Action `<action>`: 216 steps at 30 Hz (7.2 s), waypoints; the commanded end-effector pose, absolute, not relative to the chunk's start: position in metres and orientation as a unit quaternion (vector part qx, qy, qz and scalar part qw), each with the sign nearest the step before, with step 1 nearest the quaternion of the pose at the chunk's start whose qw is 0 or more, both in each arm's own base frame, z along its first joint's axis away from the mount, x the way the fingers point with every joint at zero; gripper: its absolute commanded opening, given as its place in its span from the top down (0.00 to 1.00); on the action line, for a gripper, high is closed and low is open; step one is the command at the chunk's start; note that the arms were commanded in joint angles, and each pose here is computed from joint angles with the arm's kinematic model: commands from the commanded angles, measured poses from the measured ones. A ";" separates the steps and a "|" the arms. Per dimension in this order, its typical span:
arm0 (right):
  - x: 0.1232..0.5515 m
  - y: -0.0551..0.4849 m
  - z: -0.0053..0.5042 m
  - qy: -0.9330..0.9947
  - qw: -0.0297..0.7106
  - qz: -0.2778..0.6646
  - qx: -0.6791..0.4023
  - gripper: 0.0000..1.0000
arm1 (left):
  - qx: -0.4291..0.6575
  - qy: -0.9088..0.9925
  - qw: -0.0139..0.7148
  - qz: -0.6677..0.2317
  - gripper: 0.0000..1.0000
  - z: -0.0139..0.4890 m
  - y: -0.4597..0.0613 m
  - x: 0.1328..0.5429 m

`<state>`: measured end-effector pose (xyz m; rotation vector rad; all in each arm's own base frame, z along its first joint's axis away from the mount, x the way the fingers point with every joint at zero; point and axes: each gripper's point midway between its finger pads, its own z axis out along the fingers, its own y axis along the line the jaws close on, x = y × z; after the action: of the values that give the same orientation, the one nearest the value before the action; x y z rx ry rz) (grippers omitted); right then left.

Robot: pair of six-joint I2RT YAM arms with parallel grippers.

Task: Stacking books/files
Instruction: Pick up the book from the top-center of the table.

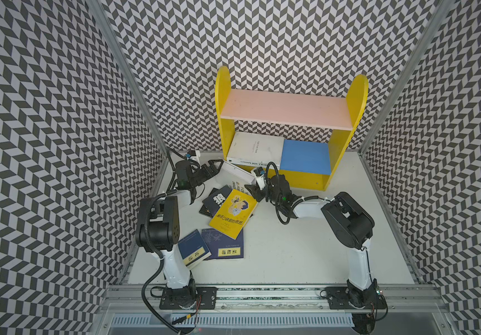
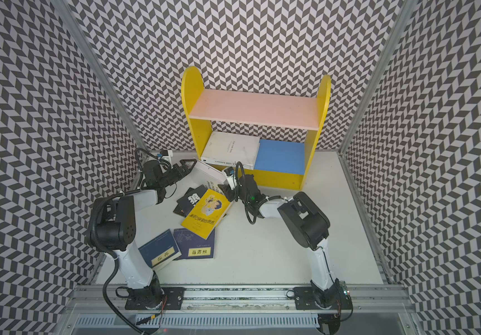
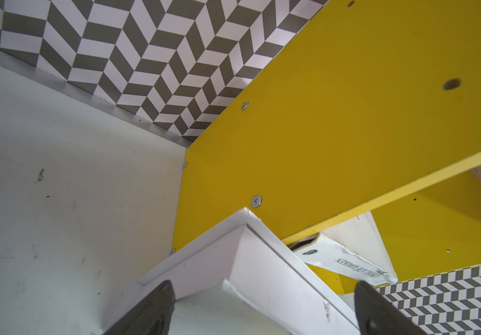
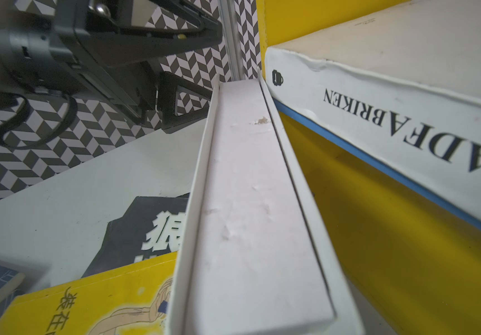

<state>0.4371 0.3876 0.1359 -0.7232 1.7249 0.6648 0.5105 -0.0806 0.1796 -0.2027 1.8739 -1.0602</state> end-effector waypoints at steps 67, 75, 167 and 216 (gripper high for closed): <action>0.353 0.310 0.436 0.575 0.350 0.703 -0.230 0.67 | 0.156 0.490 0.583 -0.629 0.34 0.435 -0.164 0.326; 0.366 0.308 0.424 0.588 0.352 0.704 -0.187 0.66 | 0.136 0.516 0.596 -0.600 0.36 0.436 -0.170 0.338; 0.402 0.303 0.259 0.737 0.272 0.617 -0.035 0.55 | 0.352 0.631 0.581 0.374 0.58 0.240 -0.253 0.307; 0.416 0.254 0.352 0.633 0.337 0.696 -0.037 0.69 | -0.046 0.650 0.465 -0.599 0.02 0.318 -0.159 0.312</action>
<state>0.4231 0.2576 0.3247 -0.0579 1.7422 1.7945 0.3268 -0.1427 0.2518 -0.2854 1.7935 -1.3333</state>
